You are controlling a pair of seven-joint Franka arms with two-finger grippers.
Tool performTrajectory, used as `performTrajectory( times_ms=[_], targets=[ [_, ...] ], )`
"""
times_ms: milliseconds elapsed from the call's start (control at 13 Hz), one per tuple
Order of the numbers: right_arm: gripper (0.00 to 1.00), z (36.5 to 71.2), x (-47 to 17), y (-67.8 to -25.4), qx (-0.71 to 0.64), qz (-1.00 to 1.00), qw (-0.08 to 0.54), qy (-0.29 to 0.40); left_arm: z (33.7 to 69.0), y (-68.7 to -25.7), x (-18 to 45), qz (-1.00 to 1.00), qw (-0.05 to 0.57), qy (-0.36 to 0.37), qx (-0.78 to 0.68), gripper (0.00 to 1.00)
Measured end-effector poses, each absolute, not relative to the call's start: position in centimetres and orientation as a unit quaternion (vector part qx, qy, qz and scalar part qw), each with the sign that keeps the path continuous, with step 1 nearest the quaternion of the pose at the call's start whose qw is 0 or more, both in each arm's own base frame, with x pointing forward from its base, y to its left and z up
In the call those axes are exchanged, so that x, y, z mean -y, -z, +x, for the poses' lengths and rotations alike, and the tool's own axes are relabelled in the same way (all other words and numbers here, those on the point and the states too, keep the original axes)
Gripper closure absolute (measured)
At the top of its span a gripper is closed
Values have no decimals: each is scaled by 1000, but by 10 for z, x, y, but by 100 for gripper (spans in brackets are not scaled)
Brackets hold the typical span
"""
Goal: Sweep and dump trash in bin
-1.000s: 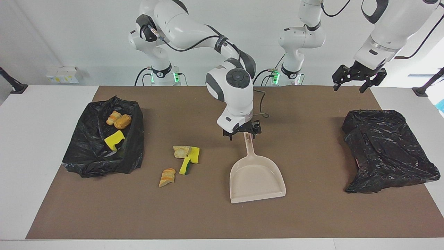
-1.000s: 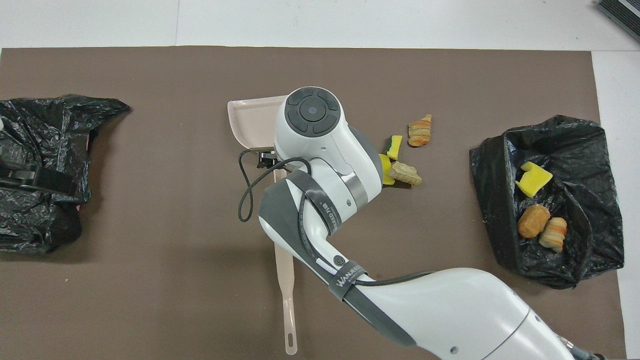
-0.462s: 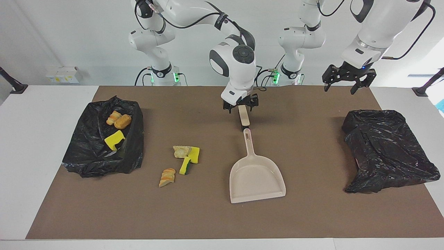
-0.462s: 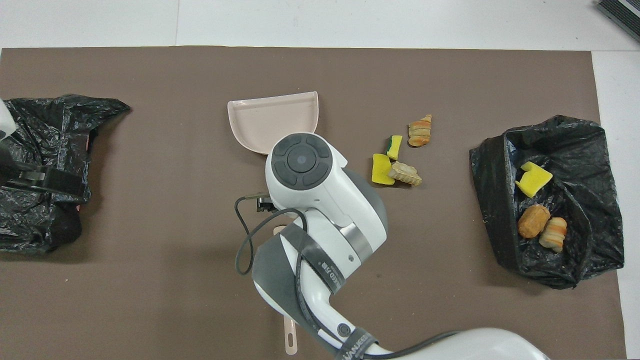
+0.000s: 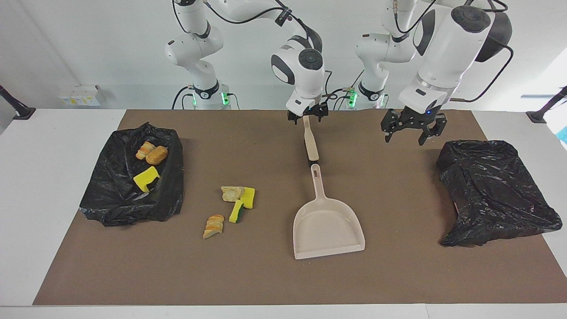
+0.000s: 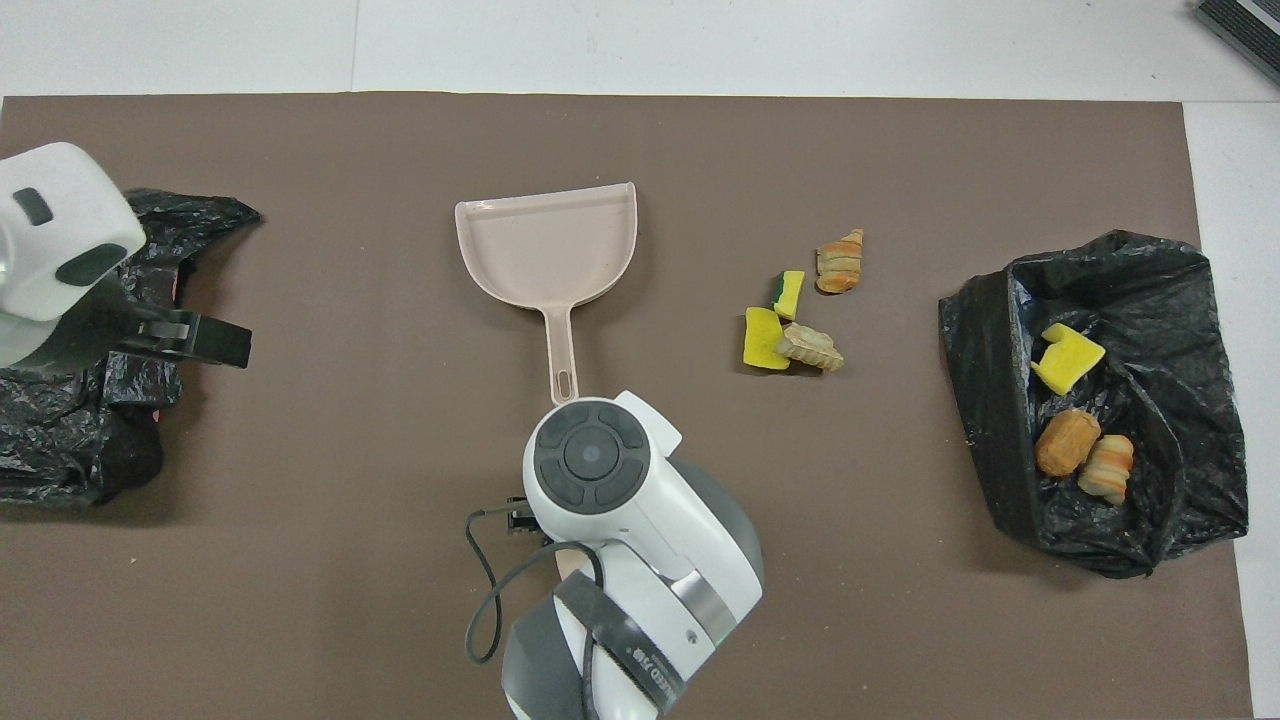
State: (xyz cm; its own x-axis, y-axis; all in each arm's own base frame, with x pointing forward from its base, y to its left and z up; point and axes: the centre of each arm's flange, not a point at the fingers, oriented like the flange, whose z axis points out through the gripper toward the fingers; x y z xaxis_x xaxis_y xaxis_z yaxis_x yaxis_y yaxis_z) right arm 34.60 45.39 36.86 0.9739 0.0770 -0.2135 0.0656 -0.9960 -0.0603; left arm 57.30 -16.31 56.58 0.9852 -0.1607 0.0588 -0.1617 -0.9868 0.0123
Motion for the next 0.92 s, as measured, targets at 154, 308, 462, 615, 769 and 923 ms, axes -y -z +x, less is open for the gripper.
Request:
performTrajectory(
  times_ms=[154, 308, 462, 615, 769, 923],
  targets=[
    [0, 326, -453, -358, 39, -993, 15, -112, 586, -535, 188, 997, 10, -25, 67, 0],
    [0, 320, -446, -351, 37, -993, 12, -112, 594, -503, 225, 998, 11, -18, 63, 0],
    [0, 315, -445, -348, 36, -992, 11, -117, 600, -469, 263, 998, 12, -14, 52, 0],
    [0, 301, -452, -345, 37, -991, 18, -130, 602, -439, 290, 999, 12, -8, 38, 0],
    [4, 296, -454, -346, 40, -990, 19, -132, 599, -414, 318, 999, 12, -6, 35, 0],
    [13, 296, -454, -346, 41, -990, 20, -131, 586, -388, 348, 999, 5, 10, 36, 0]
  ],
)
